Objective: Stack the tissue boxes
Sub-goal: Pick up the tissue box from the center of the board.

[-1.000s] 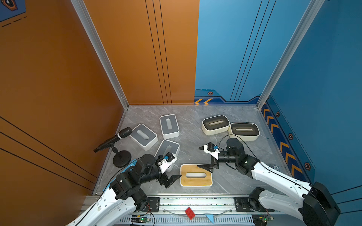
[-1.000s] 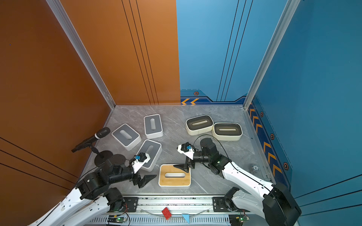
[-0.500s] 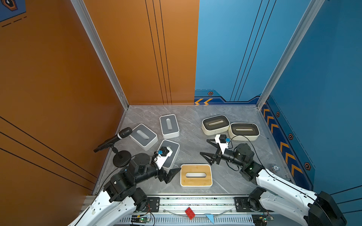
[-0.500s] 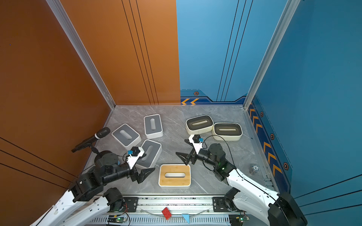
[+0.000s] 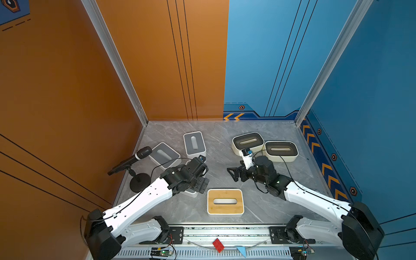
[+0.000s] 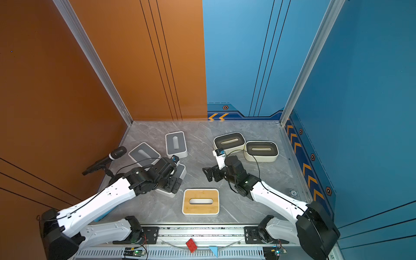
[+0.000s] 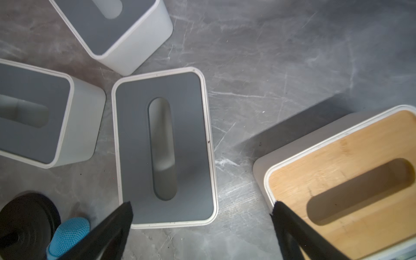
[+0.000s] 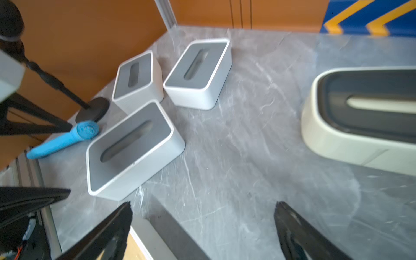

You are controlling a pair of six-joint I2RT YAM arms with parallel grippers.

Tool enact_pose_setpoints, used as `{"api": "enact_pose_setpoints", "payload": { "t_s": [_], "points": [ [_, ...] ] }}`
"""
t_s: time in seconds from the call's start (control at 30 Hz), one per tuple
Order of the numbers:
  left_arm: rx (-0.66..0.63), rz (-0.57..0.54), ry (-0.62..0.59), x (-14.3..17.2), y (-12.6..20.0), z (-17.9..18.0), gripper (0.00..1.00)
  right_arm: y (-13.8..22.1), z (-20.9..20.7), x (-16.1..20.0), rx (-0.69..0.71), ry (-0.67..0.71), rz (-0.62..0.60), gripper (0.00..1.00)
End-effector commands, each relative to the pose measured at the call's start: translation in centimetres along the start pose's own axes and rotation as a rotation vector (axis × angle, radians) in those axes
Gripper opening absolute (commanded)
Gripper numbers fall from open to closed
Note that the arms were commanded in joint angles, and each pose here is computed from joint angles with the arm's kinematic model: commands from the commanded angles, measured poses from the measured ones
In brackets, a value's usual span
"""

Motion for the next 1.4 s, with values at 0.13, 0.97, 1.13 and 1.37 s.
{"api": "enact_pose_setpoints", "payload": {
  "t_s": [0.13, 0.97, 1.13, 1.37],
  "points": [
    [-0.052, 0.123, 0.052, 0.2, -2.2, 1.0, 0.82, -1.5, 2.0, 1.0, -0.131, -0.057, 0.036, 1.0],
    [0.054, 0.172, 0.095, -1.7, -7.5, 0.5, 0.7, -2.0, 1.7, 1.3, -0.127, -0.045, 0.03, 1.0],
    [0.056, 0.179, 0.097, -1.8, -8.0, 0.5, 0.68, -2.0, 1.5, 1.2, -0.122, -0.044, 0.027, 1.0],
    [0.046, 0.192, 0.091, -1.5, -8.5, 0.6, 0.65, -2.1, 1.3, 1.2, -0.114, -0.043, 0.029, 1.0]
  ]
}}
Point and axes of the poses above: each gripper's point midway between its finger pads, its own y axis back along the fingers, its own z axis along the line the jaws close on, x = y × z, the point moved 6 cm from there along y, back along the fingers, and after that the axes turned 9 degrees about -y, right-handed, at the moved point
